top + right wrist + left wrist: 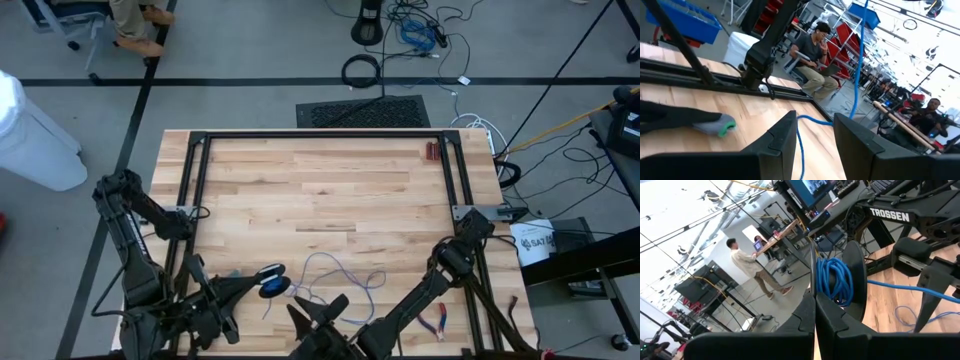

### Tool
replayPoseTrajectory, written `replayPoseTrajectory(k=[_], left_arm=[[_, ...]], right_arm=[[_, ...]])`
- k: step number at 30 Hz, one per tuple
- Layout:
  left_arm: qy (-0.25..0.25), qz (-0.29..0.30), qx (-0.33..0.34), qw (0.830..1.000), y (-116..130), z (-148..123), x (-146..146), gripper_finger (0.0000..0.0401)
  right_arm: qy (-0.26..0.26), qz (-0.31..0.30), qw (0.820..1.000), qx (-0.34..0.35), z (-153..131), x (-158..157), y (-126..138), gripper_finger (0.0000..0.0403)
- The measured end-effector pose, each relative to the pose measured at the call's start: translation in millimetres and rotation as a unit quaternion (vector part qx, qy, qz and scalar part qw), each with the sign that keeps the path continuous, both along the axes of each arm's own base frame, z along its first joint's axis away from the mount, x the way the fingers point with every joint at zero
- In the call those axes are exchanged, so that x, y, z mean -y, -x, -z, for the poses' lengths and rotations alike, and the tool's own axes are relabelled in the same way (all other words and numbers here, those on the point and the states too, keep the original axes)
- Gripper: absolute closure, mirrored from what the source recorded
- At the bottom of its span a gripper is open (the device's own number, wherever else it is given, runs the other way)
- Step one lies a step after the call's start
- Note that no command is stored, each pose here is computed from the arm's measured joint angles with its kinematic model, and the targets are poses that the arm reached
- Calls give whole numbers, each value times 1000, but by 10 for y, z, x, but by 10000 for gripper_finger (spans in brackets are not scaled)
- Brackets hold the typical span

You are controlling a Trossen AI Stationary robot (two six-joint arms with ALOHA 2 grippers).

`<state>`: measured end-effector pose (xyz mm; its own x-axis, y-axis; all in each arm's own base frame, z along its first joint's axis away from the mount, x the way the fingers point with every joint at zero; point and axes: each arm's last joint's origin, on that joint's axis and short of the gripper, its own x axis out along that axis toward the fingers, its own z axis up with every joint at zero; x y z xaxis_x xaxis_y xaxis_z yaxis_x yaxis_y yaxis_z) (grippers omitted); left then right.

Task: Coil cords
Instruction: Uncoil the blue wire from the black spool

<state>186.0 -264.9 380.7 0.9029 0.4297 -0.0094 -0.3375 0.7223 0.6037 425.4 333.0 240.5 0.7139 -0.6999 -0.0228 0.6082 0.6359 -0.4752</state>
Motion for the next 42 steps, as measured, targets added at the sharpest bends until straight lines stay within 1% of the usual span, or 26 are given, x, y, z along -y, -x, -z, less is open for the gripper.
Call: replayPoseTrajectory(k=[5, 7, 11, 18, 23, 26, 29, 34, 38, 42], left_arm=[[2, 13, -1, 1000, -4, 1, 6, 400], [3, 20, -1, 1000, -5, 0, 11, 400], [3, 21, -1, 1000, -5, 0, 11, 400], [3, 21, -1, 1000, -5, -1, 11, 400], [3, 20, -1, 1000, -5, -1, 11, 400], [3, 20, -1, 1000, -6, -1, 10, 400], [3, 20, -1, 1000, -6, -1, 10, 400], [7, 20, 1, 1000, -6, -1, 10, 400], [8, 20, 1, 1000, -6, -1, 10, 400], [8, 20, 1, 1000, -6, -1, 10, 400]], right_arm=[[9, 9, 1000, -4, -67, 91, -91, 284], [15, -3, 1000, -9, -106, 116, -129, 284], [41, -6, 999, -24, -198, 153, -168, 284], [47, 6, 999, -27, -224, 245, -230, 284], [43, 2, 999, -24, -224, 222, -215, 284], [59, -5, 998, -38, -227, 160, -172, 282], [66, 8, 997, -47, -227, 124, -133, 265], [59, 32, 997, -43, -227, 164, -147, 217], [48, 46, 997, -34, -224, 289, -235, 183], [34, 61, 997, -22, -186, 425, -324, 171]])
